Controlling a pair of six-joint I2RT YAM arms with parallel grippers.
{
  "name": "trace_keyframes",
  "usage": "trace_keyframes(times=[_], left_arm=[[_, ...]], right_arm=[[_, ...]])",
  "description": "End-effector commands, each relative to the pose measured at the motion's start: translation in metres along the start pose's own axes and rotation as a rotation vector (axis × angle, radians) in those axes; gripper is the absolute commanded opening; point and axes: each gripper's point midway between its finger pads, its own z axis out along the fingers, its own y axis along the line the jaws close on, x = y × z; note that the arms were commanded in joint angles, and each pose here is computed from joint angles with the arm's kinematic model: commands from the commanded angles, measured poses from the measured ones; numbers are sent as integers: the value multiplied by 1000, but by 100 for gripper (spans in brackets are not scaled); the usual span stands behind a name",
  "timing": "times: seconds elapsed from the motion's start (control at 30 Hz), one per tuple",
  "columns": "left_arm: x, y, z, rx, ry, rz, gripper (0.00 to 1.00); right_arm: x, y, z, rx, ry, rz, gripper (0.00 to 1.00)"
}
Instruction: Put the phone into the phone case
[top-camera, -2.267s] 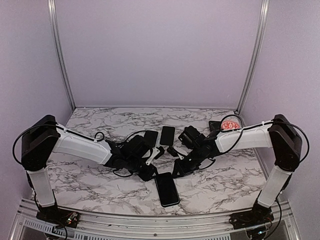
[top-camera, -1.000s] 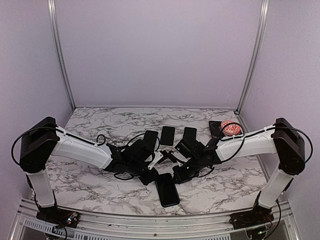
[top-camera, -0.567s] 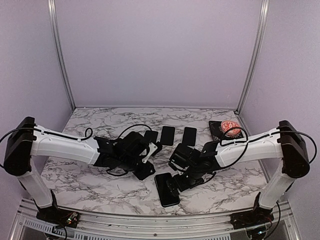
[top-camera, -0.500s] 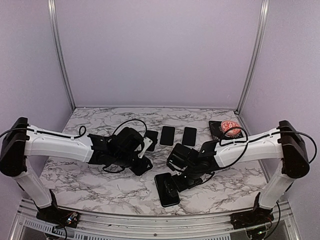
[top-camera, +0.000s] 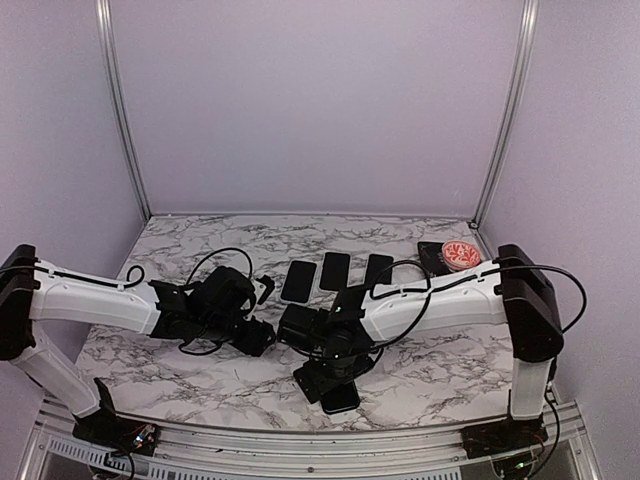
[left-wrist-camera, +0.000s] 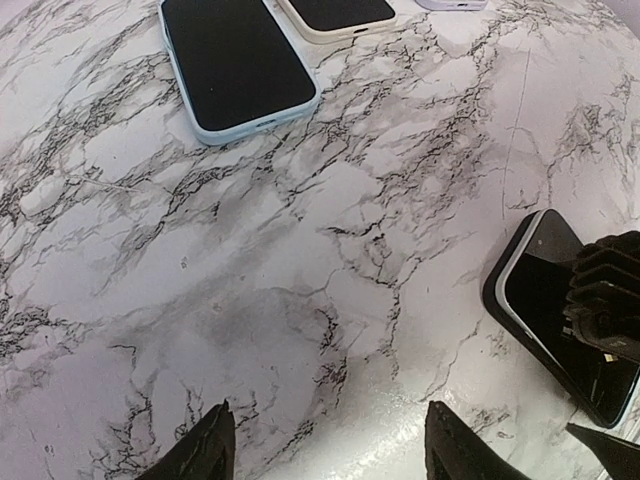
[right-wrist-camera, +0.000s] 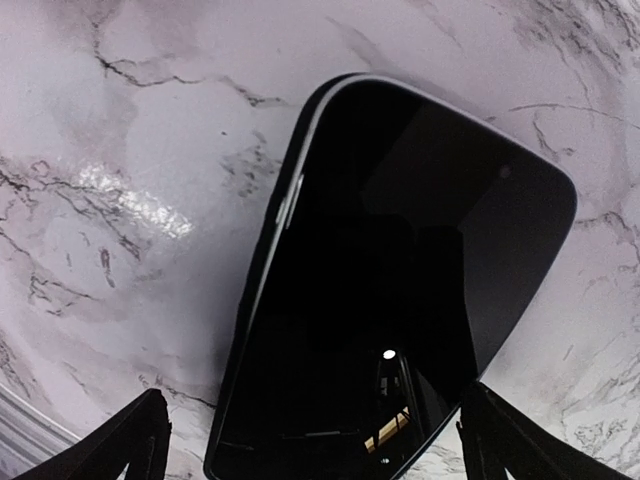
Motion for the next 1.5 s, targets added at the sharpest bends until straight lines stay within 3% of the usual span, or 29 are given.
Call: trace_keyframes(times=[0.0, 0.2, 0.37, 0.7, 0.9, 1.27, 1.47], left_arm=[[-10, -4, -5, 28, -53, -27, 64], [-8, -9, 1, 55, -41, -41, 64], [-6, -10, 3, 59, -34, -54, 64], [-9, -15, 6, 81, -28, -64, 64], [-10, -17, 8, 81, -12, -63, 64], [-15, -23, 12, 99, 1, -87, 64], [-20, -29, 21, 110, 14, -85, 64]], right_arm=[[21, -16, 12, 203, 92, -15, 99], [17, -18, 2, 251, 75, -27, 99], [38, -29, 19, 249, 143, -43, 99], [45, -25, 28, -30, 144, 21, 96], [54, -45, 35, 33, 170, 34, 85], [38, -58, 26, 90, 81, -12, 50], [23, -57, 10, 82, -5, -11, 39]])
